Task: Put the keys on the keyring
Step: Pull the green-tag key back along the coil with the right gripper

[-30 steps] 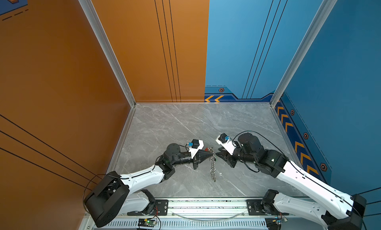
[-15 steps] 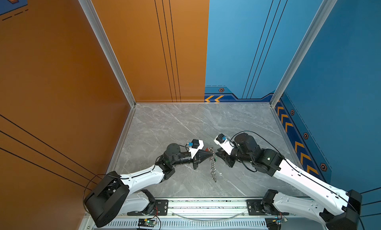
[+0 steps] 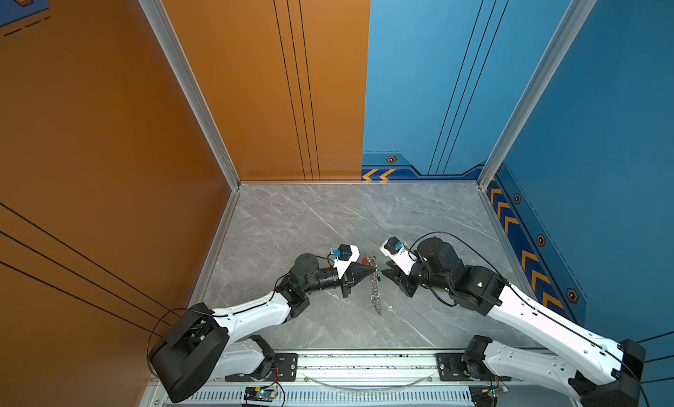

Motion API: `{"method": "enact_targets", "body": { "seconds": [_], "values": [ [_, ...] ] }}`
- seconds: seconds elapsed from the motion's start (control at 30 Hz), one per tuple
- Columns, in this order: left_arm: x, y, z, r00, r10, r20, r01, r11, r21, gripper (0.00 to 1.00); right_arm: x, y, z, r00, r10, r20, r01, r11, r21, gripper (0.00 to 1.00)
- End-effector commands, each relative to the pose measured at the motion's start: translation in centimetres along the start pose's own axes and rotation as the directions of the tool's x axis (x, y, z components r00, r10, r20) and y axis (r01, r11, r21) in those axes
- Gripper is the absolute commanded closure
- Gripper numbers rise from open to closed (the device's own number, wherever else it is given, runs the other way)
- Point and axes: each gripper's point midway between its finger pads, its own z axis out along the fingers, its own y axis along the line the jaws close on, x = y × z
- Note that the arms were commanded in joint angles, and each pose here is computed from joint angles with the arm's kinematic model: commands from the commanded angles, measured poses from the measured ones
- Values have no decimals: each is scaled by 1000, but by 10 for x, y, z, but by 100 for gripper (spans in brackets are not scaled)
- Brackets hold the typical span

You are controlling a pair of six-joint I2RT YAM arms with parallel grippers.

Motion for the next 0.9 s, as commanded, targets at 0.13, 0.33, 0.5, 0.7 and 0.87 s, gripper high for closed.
{"method": "enact_targets", "body": {
  "seconds": [0.13, 0.33, 0.5, 0.7, 0.87],
  "values": [
    [-15, -4, -3, 998, 44, 46, -44, 999, 10, 100, -10, -3, 3, 1000, 15, 20, -15, 1000, 26, 68],
    [-16, -10, -1, 998, 42, 46, -44, 998, 34, 100, -3, -7, 10, 1000, 19, -10, -18, 999, 46, 70],
    [-17, -13, 0, 998, 44, 48, -46, 998, 45, 100, 0, -2, 16, 999, 24, -25, -24, 1000, 20, 75],
    [-18, -15, 3, 998, 46, 52, -48, 998, 48, 100, -1, 5, 20, 1000, 26, -15, -26, 1000, -15, 75],
    [-21, -11, 1, 996, 49, 72, -50, 999, 18, 100, 6, 15, 22, 999, 12, -31, -14, 998, -57, 75]
  ]
}}
